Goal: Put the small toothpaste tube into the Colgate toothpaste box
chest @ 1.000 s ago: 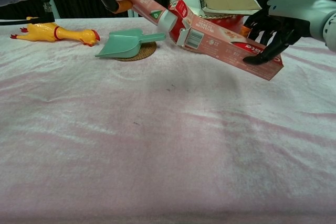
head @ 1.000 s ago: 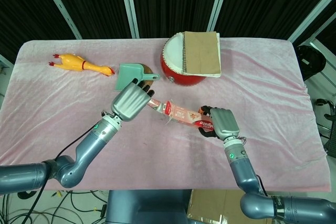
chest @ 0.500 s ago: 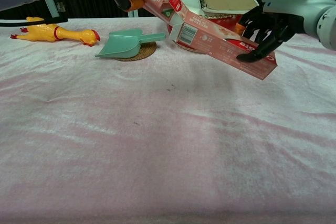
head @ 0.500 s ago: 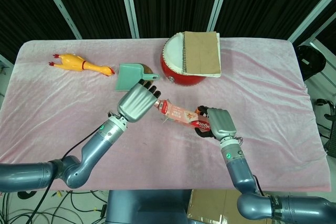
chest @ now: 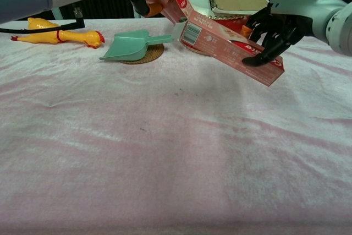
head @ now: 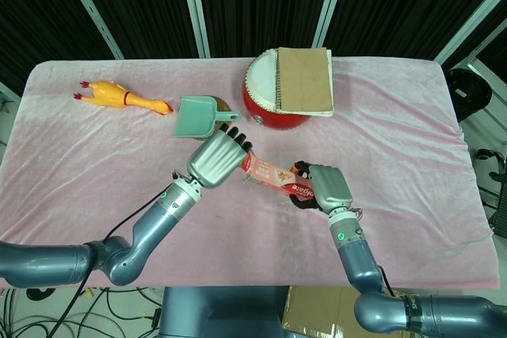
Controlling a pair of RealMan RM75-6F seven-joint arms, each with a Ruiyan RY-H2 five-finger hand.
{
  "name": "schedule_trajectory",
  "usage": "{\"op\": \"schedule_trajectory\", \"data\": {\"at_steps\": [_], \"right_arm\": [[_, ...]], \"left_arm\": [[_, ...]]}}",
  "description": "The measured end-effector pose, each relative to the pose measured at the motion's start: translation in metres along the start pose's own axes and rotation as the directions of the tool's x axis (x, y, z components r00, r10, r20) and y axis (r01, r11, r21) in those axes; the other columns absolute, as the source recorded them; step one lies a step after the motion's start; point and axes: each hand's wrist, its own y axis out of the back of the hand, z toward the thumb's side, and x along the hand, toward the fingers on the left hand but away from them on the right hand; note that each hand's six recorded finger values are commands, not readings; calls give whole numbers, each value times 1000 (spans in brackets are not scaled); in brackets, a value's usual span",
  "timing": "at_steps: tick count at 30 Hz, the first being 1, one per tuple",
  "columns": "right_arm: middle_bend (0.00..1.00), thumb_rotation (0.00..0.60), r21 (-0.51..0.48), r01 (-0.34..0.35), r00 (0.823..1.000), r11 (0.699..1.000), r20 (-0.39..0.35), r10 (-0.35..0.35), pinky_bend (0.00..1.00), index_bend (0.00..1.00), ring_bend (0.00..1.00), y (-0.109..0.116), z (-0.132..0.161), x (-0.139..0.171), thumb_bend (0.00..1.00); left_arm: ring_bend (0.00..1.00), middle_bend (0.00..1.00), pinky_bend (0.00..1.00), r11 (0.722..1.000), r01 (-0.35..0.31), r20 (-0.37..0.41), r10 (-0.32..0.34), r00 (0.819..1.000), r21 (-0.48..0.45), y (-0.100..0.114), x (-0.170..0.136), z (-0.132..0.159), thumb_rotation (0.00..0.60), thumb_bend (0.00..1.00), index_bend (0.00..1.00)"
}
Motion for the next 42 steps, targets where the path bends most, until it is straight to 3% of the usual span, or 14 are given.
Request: {"op": "schedule_trajectory", "data": {"at_steps": [6, 13, 16, 22, 29, 33, 42], "right_arm": [[466, 600, -44, -2, 1000, 999, 1, 2, 410, 527, 411, 0, 3, 1, 381], [467, 600, -158, 4, 1000, 987, -8, -5, 410, 527, 414, 2, 9, 2, 390], [468, 600, -228, 14, 1000, 974, -14, -17, 410, 527, 415, 3, 12, 3, 390], [468, 600, -399, 35, 999, 916, -12, -43, 410, 527, 415, 8, 16, 4, 390], [468, 600, -512, 58, 997, 857, -4, -71, 410, 527, 415, 12, 11, 5, 390], [468, 600, -528, 81, 996, 846, 4, -93, 410, 526, 415, 14, 5, 3, 390], [468, 600, -554, 122, 991, 823, 22, -132, 410, 527, 415, 24, -3, -1, 391]], "left_arm": [[349, 421, 438, 998, -33, 34, 31, 999, 53, 6, 6, 9, 600, 432, 506], [286, 347, 376, 992, -103, 76, 98, 992, 76, 27, 22, 28, 600, 343, 449], [271, 331, 363, 988, -130, 92, 123, 988, 80, 37, 28, 37, 600, 306, 431], [206, 258, 300, 978, -186, 115, 175, 978, 90, 52, 33, 48, 600, 166, 360], [134, 158, 223, 972, -233, 104, 229, 968, 23, 72, 35, 50, 600, 28, 255], [80, 91, 167, 964, -262, 92, 265, 960, -51, 87, 34, 48, 600, 0, 174], [53, 49, 130, 927, -339, 70, 353, 933, -157, 119, 31, 37, 600, 0, 117]]}}
